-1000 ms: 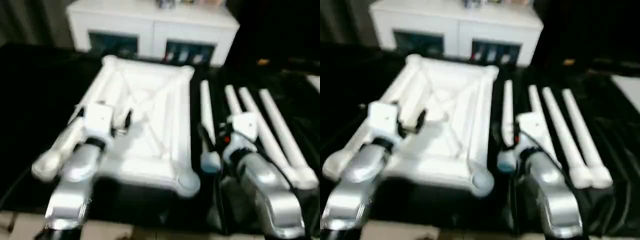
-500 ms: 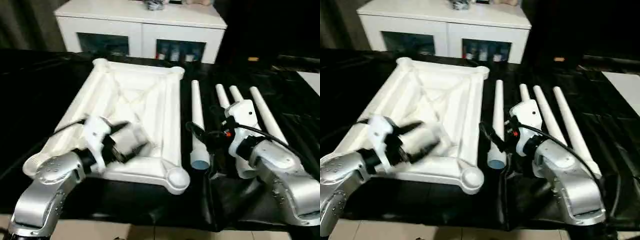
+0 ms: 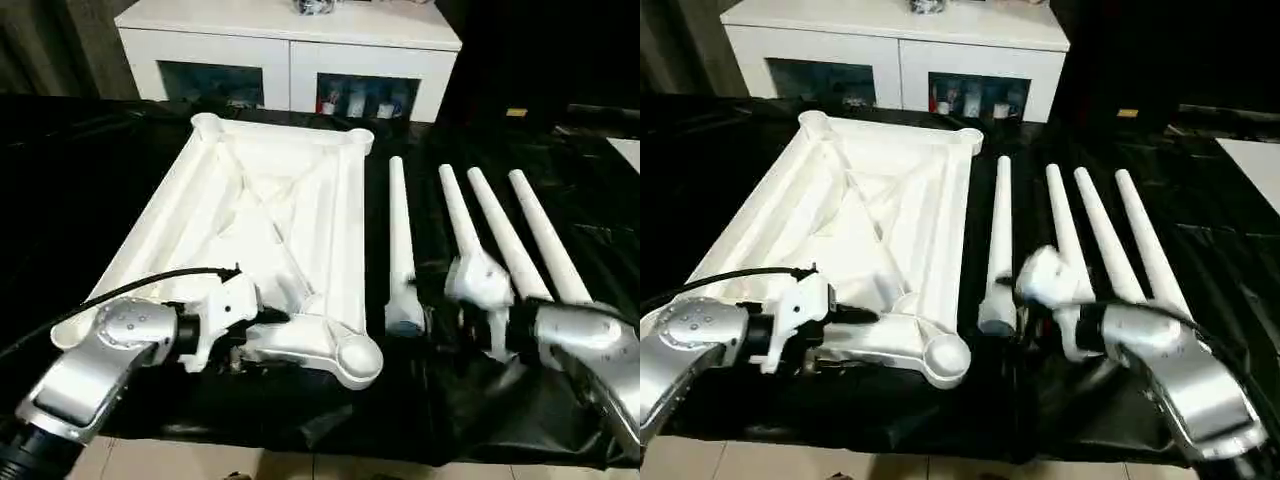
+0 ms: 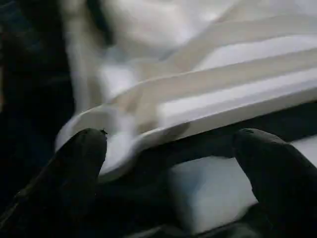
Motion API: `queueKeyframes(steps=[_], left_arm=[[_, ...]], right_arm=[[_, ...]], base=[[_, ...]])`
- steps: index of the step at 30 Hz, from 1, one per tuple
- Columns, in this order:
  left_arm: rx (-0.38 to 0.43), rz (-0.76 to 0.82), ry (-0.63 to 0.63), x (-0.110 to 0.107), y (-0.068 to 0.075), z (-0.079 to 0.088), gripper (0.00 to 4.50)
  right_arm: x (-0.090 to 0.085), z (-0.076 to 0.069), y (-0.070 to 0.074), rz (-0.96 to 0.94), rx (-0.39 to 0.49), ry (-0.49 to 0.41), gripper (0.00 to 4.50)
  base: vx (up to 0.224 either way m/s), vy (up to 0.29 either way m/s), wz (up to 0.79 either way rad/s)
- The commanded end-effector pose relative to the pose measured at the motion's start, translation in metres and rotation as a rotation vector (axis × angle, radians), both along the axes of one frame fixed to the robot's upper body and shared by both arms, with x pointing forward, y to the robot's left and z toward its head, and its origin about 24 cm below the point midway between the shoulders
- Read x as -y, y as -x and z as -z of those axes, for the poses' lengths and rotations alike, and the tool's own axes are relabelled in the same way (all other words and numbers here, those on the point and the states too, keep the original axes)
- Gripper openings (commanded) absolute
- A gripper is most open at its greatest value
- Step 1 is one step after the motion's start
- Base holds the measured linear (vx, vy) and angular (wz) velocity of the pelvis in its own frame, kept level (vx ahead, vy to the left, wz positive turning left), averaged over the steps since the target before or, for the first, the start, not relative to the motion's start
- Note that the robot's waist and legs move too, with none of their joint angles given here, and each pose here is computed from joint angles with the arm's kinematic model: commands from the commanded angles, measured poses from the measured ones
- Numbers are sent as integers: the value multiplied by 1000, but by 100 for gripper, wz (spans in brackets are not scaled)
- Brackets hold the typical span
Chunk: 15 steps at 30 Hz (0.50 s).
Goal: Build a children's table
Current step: Move table base
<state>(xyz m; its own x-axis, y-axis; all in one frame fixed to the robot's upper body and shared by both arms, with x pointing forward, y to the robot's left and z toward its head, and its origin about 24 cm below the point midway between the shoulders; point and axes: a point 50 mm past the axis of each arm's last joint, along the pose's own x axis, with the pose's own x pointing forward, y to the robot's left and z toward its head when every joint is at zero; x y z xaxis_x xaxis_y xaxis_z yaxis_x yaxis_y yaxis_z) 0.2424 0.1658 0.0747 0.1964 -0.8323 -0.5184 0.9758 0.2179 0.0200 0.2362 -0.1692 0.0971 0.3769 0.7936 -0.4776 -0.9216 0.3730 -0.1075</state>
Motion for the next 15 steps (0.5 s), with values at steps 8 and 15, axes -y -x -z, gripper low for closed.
queueKeyframes(steps=[8, 15], left_arm=[[-21, 43, -30, -4, -2, 1, 292], [-36, 52, -39, -4, -11, 2, 232]], right_arm=[[-2, -3, 10, -83, -10, 48, 450], [-3, -3, 13, -109, -25, 72, 450]], base=[[0, 0, 0], [0, 0, 0]])
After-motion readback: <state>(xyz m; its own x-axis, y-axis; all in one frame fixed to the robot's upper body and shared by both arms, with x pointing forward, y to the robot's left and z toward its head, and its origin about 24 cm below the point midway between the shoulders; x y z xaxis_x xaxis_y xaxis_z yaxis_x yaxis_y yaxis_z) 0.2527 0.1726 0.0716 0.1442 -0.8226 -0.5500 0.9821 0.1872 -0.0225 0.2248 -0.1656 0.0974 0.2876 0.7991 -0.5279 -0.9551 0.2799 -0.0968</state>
